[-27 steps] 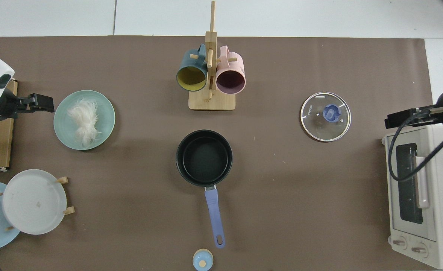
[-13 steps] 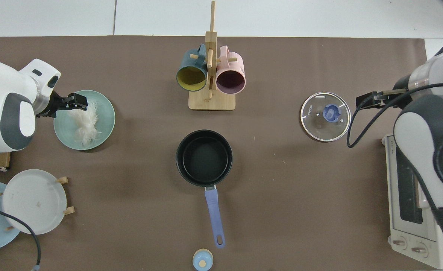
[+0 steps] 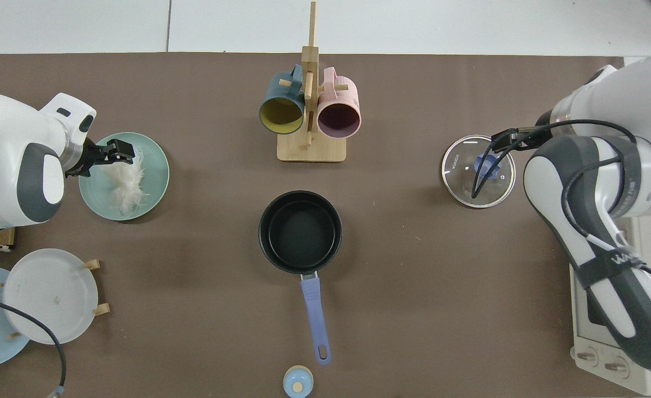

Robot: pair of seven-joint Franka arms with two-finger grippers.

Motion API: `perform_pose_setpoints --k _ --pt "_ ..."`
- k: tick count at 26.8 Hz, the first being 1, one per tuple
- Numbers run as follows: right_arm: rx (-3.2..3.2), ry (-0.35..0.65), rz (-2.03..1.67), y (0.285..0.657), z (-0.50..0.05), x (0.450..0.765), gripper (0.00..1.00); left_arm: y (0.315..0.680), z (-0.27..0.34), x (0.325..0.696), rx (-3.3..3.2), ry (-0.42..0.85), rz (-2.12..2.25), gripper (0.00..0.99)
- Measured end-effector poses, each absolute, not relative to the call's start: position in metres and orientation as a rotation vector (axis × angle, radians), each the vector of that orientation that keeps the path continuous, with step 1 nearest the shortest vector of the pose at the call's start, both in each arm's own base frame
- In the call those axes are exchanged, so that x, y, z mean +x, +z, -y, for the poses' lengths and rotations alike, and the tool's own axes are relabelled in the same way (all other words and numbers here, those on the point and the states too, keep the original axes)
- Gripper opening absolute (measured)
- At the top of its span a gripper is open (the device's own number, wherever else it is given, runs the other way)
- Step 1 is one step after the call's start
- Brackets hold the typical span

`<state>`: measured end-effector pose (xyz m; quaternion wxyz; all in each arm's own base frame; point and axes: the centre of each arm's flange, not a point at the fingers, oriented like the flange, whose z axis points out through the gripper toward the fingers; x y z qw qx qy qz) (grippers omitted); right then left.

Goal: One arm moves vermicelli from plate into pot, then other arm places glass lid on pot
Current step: 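Grasp the vermicelli with the left gripper while the right gripper lifts the lid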

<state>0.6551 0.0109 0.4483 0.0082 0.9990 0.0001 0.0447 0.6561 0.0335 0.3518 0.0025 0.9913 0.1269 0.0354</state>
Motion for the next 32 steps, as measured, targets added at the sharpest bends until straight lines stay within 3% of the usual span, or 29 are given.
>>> perform_pose_setpoints --k 19,22,23,25,27,32 --pt "3.109 0.063 0.031 0.346 -0.014 0.679 1.00 0.323 -0.027 0.648 3.087 0.147 -0.499 0.956" --pt "3.116 0.087 0.040 0.338 -0.016 0.682 1.00 0.323 -0.026 0.649 3.087 0.150 -0.497 0.806" --pt "3.117 0.086 0.041 0.335 -0.017 0.682 1.00 0.323 -0.026 0.649 3.087 0.150 -0.493 0.683" --pt "3.119 0.079 0.039 0.332 -0.019 0.682 1.00 0.324 -0.024 0.649 3.088 0.152 -0.487 0.568" --pt "3.120 0.072 0.035 0.329 -0.021 0.682 1.00 0.326 -0.024 0.649 3.088 0.157 -0.483 0.493" --pt "3.121 0.056 0.038 0.321 -0.027 0.679 1.00 0.329 -0.023 0.649 3.093 0.129 -0.470 0.458"
